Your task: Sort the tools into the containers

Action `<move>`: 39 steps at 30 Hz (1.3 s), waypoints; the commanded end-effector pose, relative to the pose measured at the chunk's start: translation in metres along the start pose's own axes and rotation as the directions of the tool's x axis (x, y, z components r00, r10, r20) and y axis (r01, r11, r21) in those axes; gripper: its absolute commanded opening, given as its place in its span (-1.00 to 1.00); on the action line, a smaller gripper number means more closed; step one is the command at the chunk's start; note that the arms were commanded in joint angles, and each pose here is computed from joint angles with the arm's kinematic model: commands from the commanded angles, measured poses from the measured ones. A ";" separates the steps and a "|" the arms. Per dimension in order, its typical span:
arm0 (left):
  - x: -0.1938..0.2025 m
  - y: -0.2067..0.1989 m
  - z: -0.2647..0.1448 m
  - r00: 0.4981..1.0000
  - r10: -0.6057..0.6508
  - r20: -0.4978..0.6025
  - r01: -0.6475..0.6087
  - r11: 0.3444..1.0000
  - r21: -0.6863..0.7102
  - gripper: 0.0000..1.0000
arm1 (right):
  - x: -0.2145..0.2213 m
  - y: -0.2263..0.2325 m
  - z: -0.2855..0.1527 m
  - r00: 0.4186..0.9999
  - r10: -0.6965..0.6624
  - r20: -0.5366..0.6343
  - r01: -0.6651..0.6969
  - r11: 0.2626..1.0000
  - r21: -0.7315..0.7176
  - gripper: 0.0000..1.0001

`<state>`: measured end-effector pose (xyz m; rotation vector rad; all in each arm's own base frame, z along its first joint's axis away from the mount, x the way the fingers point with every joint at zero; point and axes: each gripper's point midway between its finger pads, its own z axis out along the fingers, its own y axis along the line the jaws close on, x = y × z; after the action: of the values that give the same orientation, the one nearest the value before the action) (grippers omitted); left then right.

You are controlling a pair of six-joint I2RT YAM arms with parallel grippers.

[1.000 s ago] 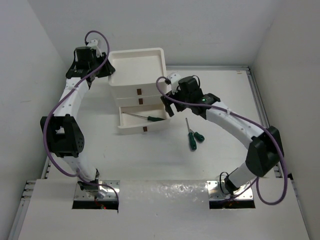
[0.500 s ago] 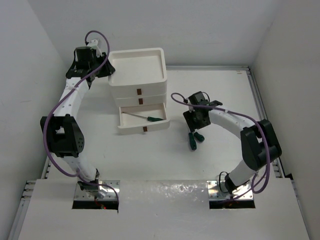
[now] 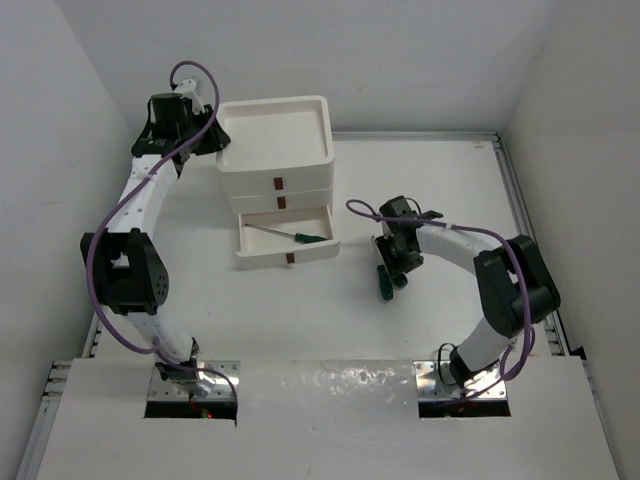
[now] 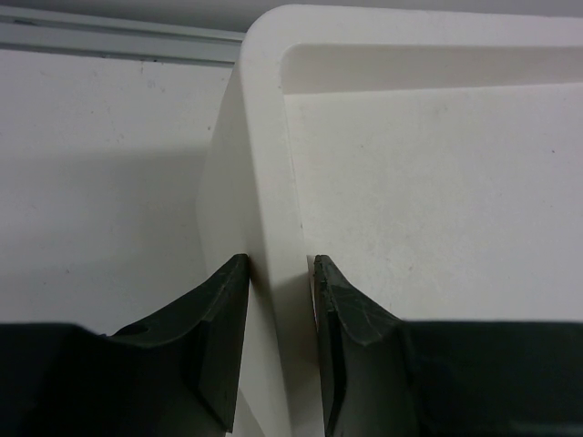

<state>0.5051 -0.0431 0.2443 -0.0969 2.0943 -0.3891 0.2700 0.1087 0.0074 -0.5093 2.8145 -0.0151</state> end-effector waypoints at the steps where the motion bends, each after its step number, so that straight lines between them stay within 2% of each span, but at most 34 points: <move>1: 0.050 0.006 0.013 0.987 0.000 -0.161 0.001 1.000 0.003 -0.87 | -0.001 0.001 0.007 0.999 0.030 0.012 -0.030 1.000 -0.007 -0.18; 5: 0.047 0.007 0.011 0.988 0.003 -0.154 -0.004 1.000 -0.001 -0.86 | 0.010 -0.003 0.016 0.999 0.042 -0.028 -0.041 0.999 0.020 -0.23; 9: 0.048 0.006 0.011 0.988 0.003 -0.156 -0.003 1.000 0.002 -0.86 | 0.022 -0.019 0.022 0.993 0.107 -0.055 -0.102 0.991 0.086 -0.67; 13: 0.049 0.005 0.012 0.987 0.004 -0.158 -0.003 1.000 0.004 -0.86 | 0.026 -0.031 0.018 0.989 0.137 -0.054 -0.129 0.982 0.142 -1.00; 16: 0.048 0.006 0.012 0.988 0.003 -0.156 -0.003 1.000 0.003 -0.86 | 0.004 -0.045 -0.002 0.987 0.155 0.035 -0.159 0.965 0.207 -1.00; 19: 0.049 0.006 0.013 0.987 0.005 -0.159 -0.004 1.000 0.004 -0.86 | -0.052 -0.054 -0.046 0.962 0.114 0.248 -0.171 0.960 0.222 -1.00; 21: 0.048 0.006 0.014 0.987 0.005 -0.159 -0.004 1.000 0.004 -0.86 | -0.106 -0.040 -0.092 0.887 0.037 0.459 -0.140 0.972 0.191 -1.00; 23: 0.048 0.006 0.014 0.987 0.005 -0.159 -0.004 1.000 0.002 -0.86 | -0.141 -0.010 -0.130 0.799 -0.155 0.581 0.037 0.977 0.209 -1.00; 24: 0.048 0.007 0.014 0.987 0.003 -0.160 -0.003 1.000 -0.001 -0.86 | -0.160 0.034 -0.148 0.693 -0.334 0.639 0.228 0.942 0.245 -1.00; 26: 0.048 0.008 0.014 0.987 0.005 -0.159 -0.006 1.000 -0.005 -0.86 | -0.175 0.099 -0.159 0.561 -0.448 0.696 0.421 0.878 0.226 -1.00; 28: 0.048 0.009 0.013 0.987 0.010 -0.161 -0.012 1.000 -0.009 -0.86 | -0.195 0.128 -0.170 0.477 -0.531 0.701 0.523 0.812 0.259 -1.00; 29: 0.048 0.009 0.012 0.987 0.012 -0.161 -0.013 1.000 -0.009 -0.86 | -0.202 0.136 -0.166 0.468 -0.561 0.683 0.548 0.790 0.274 -1.00; 30: 0.046 0.008 0.011 0.988 0.013 -0.157 -0.015 1.000 -0.009 -0.86 | -0.202 0.147 -0.136 0.474 -0.636 0.609 0.613 0.735 0.291 -1.00; 31: 0.047 0.008 0.011 0.987 0.015 -0.158 -0.017 1.000 -0.010 -0.86 | -0.221 0.155 -0.148 0.449 -0.646 0.617 0.608 0.727 0.319 -1.00; 32: 0.047 0.008 0.010 0.987 0.015 -0.160 -0.016 1.000 -0.010 -0.86 | -0.224 0.157 -0.137 0.456 -0.676 0.579 0.627 0.706 0.331 -1.00; 33: 0.045 0.009 0.010 0.988 0.016 -0.155 -0.018 1.000 -0.012 -0.86 | -0.225 0.168 -0.113 0.447 -0.723 0.526 0.675 0.659 0.332 -1.00; 34: 0.046 0.009 0.010 0.988 0.018 -0.156 -0.020 1.000 -0.013 -0.86 | -0.240 0.176 -0.123 0.427 -0.725 0.540 0.670 0.655 0.349 -1.00; 36: 0.044 0.008 0.008 0.988 0.023 -0.150 -0.026 1.000 -0.015 -0.86 | -0.249 0.185 -0.108 0.425 -0.753 0.501 0.685 0.630 0.366 -0.99; 37: 0.043 0.010 0.009 0.989 0.022 -0.149 -0.025 0.999 -0.019 -0.86 | -0.252 0.187 -0.106 0.424 -0.758 0.495 0.682 0.627 0.376 -0.89; 38: 0.042 0.010 0.009 0.989 0.023 -0.145 -0.027 0.999 -0.021 -0.86 | -0.255 0.187 -0.104 0.425 -0.764 0.486 0.682 0.623 0.383 -0.63; 39: 0.043 0.010 0.009 0.989 0.024 -0.147 -0.028 0.999 -0.021 -0.86 | -0.260 0.189 -0.107 0.419 -0.763 0.492 0.680 0.623 0.387 -0.56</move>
<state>0.5054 -0.0426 0.2443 -0.0844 2.0943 -0.3813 0.4000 0.3688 0.1382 -1.3663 1.7972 -0.0998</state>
